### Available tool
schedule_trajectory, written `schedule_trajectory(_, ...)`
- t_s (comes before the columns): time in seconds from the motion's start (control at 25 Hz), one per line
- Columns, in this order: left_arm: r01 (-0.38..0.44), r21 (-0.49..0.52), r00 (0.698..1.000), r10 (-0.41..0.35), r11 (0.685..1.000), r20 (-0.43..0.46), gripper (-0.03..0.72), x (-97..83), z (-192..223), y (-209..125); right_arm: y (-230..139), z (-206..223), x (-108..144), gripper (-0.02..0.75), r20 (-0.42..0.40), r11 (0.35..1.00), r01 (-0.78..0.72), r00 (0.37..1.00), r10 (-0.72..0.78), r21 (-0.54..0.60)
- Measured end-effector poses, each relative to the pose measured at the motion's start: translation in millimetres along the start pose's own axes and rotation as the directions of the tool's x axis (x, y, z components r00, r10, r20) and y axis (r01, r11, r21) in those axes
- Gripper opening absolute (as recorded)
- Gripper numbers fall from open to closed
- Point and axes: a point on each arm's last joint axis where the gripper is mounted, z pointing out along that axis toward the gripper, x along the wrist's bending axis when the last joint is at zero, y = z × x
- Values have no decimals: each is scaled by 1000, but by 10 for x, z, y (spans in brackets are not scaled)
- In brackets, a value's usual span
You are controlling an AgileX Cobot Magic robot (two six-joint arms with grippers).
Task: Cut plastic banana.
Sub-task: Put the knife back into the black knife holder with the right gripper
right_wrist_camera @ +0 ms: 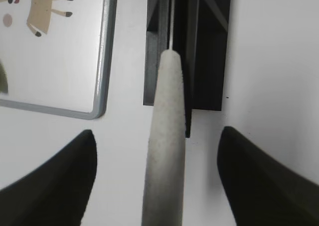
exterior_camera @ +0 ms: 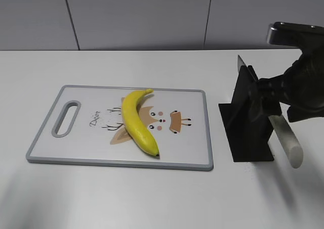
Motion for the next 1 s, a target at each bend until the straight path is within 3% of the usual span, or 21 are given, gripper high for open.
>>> schedule_trajectory(0.36,15,75,1000,-14,997,-19,574,47,-233,-293,-181,-543,4,587,-34,970,239,971,-238,33)
schedule_trajectory(0.52,3,94,1000,-1,996,-23,574,56,-322,-601,-332,-846,-30,587,-44,932,363,931,-363,-25)
schedule_trajectory(0.8,-6,-56,1000,6,998,3,574,40,-495,-1156,-777,-1011,-198,587,-39,905,415,907,-420,-94)
schedule_trajectory(1.0,-22,-231,999,33,973,44,574,12,-687,-1384,-1073,-1071,-315,587,-29,882,439,893,-450,-174)
